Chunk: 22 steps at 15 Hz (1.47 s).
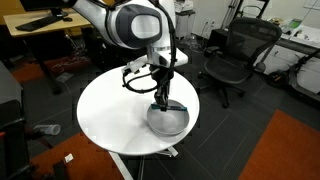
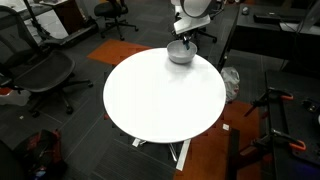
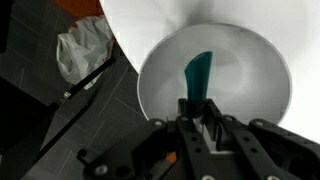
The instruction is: Put the marker in the bowl
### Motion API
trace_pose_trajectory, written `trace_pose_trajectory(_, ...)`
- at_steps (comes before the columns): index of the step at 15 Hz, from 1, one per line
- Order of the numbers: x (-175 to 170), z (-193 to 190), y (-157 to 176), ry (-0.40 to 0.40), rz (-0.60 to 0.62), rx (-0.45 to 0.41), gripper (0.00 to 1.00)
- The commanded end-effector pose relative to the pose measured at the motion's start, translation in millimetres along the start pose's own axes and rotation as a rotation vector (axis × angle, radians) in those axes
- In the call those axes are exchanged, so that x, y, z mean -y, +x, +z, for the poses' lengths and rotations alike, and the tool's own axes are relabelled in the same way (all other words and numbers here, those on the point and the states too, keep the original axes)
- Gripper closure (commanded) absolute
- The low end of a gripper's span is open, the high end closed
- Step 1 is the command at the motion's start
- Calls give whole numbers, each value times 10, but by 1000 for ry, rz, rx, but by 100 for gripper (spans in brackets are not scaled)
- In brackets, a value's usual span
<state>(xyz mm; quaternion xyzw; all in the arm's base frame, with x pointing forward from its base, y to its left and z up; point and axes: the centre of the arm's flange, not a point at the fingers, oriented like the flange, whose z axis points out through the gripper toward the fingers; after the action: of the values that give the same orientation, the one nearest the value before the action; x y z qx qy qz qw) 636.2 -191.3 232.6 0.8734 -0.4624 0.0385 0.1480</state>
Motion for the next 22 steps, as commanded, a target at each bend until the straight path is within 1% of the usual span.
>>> trace_pose_trajectory(1,55,14,145,29,-1,7,49)
trace_pose_trajectory(6,23,-82,84,58,6,6,12)
trace_pose_trajectory(8,-3,-165,26,75,-8,-7,0)
trace_pose_trajectory(14,-153,-716,-131,149,-38,-66,0)
trace_pose_trajectory(17,-298,-1030,-297,179,-50,-71,0)
trace_pose_trajectory(22,-637,-1533,-682,212,-90,-96,0)
